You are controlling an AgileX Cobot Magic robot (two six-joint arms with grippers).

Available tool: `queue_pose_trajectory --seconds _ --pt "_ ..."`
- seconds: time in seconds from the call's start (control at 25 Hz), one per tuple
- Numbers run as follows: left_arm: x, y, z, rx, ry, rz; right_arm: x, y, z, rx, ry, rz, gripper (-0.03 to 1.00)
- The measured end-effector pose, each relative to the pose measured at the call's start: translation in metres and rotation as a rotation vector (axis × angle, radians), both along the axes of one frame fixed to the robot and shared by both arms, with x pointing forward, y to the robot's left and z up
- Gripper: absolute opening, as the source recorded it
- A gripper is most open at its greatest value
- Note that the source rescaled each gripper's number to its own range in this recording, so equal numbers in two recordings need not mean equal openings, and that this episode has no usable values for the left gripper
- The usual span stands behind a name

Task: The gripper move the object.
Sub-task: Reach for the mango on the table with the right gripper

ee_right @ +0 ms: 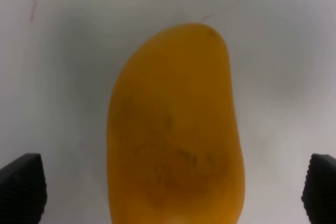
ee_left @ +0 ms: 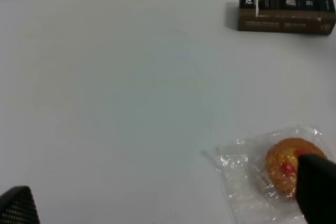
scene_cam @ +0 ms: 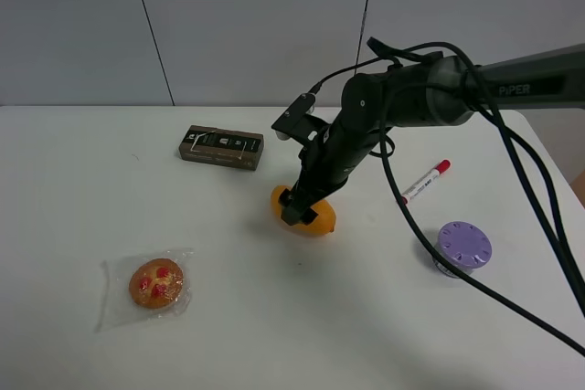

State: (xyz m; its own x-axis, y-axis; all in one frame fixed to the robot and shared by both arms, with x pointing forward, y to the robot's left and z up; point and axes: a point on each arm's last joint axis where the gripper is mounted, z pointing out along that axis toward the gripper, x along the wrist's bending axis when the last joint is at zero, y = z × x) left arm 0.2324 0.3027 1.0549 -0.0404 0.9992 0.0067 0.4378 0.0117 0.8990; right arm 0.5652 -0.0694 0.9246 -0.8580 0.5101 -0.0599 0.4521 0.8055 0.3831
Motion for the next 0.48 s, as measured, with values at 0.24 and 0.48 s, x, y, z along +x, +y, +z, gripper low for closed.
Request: queue_pose_trajectory --seconds 0.24,0.48 --pt "0.0 0.0 0.0 0.0 0.0 0.0 0.005 0.002 -0.008 0.015 -0.025 -0.024 1.0" --pt "0.0 0.0 0.0 0.0 -0.001 0.0 0.006 0.002 -0.024 -0.005 0.006 -0.031 1.0"
